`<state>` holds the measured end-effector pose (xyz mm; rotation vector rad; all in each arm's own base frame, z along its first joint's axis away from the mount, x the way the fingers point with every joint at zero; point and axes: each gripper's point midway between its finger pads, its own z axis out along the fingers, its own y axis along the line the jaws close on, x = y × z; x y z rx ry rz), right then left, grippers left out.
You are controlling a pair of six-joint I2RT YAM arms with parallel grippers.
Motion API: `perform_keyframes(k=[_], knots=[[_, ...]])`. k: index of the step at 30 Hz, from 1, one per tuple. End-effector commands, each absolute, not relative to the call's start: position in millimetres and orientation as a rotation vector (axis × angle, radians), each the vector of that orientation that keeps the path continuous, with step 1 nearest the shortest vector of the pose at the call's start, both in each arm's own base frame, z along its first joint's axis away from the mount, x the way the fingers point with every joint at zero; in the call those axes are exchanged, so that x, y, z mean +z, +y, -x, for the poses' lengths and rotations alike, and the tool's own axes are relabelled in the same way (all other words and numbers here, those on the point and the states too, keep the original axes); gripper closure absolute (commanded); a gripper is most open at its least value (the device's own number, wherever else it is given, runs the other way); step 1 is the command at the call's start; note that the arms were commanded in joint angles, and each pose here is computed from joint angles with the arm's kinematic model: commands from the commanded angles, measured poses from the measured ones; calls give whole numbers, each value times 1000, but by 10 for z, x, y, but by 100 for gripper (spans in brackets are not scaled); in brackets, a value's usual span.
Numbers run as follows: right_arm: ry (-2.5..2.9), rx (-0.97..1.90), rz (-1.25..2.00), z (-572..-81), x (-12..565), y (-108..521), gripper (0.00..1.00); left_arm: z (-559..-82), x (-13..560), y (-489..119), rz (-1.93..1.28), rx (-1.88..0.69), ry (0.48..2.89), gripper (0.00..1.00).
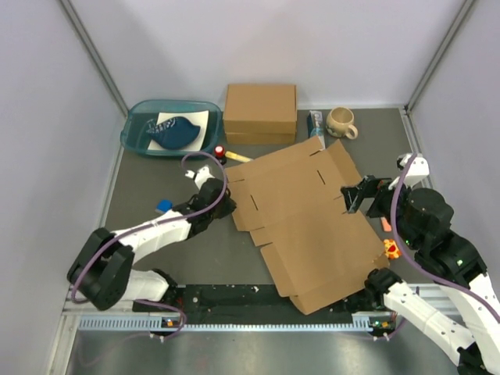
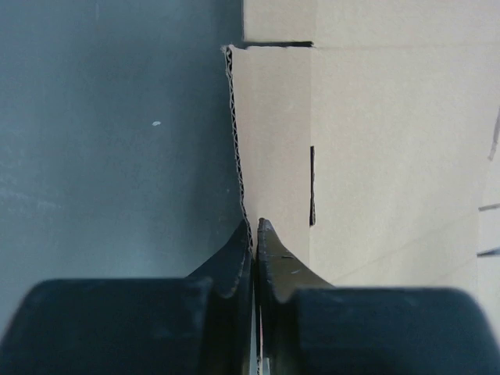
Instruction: Fold the paper box
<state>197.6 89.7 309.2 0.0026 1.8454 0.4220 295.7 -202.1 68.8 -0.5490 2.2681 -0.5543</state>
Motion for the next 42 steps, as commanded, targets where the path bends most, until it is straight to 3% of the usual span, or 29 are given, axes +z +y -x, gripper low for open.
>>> perform_keyframes(k=[1, 9, 15, 23, 38, 42], knots=[[1769, 444, -20, -1978, 3341, 880, 2, -3134, 1666, -2125, 342, -682, 2053, 100], [1662, 445, -12, -1859, 3800, 757, 2, -2911, 3560, -2279, -84, -860, 1807, 100], [1631, 503, 6, -1743, 3897, 778, 2, -2629, 3969, -2365, -355, -901, 1831, 100], [1659, 550, 36, -1688, 3780, 860, 2, -2767, 3364, -2187, -304, -1172, 2043, 100], [1853, 525, 31, -1995, 2942, 1112, 1, -3525, 1701, -2052, -59, -1002, 2341, 100], [1922, 540, 23, -2169, 2670, 1284, 1, -3657, 1631, -1955, -40, -953, 2372, 97]])
